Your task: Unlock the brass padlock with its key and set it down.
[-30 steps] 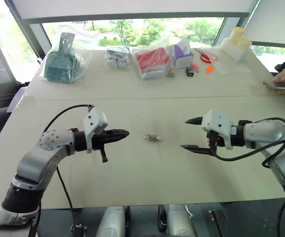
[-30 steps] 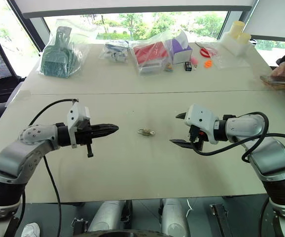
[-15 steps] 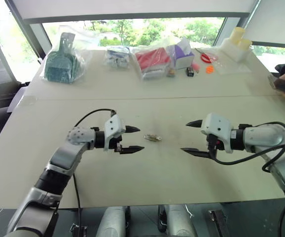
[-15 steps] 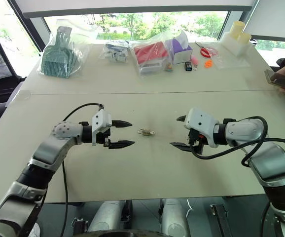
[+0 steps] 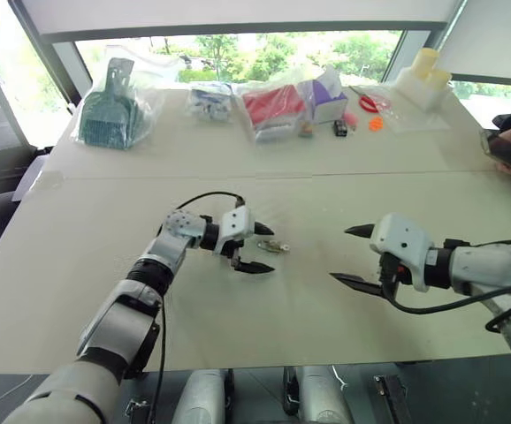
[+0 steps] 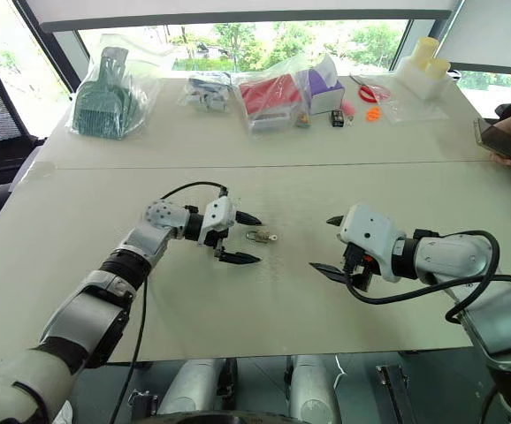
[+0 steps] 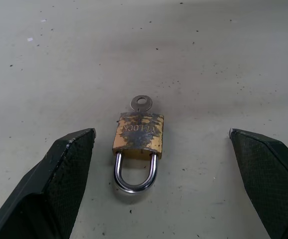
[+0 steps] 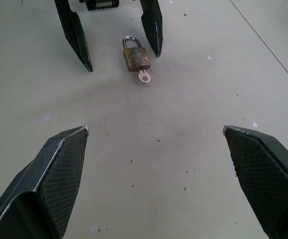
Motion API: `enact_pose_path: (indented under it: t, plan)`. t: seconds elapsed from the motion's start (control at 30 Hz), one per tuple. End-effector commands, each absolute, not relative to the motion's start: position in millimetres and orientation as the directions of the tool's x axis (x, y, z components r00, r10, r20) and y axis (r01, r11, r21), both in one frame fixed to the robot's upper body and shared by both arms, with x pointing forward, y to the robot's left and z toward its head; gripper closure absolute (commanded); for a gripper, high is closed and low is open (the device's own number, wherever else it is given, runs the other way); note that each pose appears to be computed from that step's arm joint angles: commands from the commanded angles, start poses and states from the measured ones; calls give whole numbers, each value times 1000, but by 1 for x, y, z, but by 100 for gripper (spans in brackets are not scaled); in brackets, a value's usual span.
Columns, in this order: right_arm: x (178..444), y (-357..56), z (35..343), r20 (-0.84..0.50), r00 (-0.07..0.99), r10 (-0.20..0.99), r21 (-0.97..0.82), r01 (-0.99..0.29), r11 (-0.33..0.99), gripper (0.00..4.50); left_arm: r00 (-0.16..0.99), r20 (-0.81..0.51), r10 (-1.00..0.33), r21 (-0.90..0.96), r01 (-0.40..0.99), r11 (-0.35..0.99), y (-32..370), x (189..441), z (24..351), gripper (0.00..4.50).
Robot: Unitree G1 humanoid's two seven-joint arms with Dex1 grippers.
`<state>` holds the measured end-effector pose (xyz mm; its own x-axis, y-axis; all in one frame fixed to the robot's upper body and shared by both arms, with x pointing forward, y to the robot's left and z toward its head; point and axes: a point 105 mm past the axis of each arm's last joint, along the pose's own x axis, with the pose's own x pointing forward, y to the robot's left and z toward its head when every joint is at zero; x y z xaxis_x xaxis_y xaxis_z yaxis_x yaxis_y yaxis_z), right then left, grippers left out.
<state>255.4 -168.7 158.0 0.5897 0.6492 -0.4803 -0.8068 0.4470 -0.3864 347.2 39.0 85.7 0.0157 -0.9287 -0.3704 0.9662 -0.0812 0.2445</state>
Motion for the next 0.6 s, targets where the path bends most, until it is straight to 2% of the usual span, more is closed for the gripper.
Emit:
enact_pose_path:
  t: [0.03, 0.2, 0.3, 0.5, 0.6]
  plan:
    - [251, -168, 171, -455, 619, 640, -434, -782, 448, 0, 6, -395, -919, 262, 959, -107, 38, 349, 84, 3]
    - [249, -168, 169, -456, 624, 635, -432, -779, 455, 0, 4, -411, -912, 256, 960, -111, 41, 351, 81, 3]
    - [251, -168, 169, -455, 624, 635, -432, -778, 455, 0, 9, -419, -908, 248, 963, -105, 45, 352, 80, 89]
    - [254, -165, 169, -457, 616, 642, -437, -784, 441, 0, 15, -421, -907, 208, 975, -81, 45, 353, 76, 368]
    - [255, -164, 169, -459, 612, 644, -445, -786, 429, 0, 1, -439, -898, 188, 978, -91, 47, 351, 73, 377]
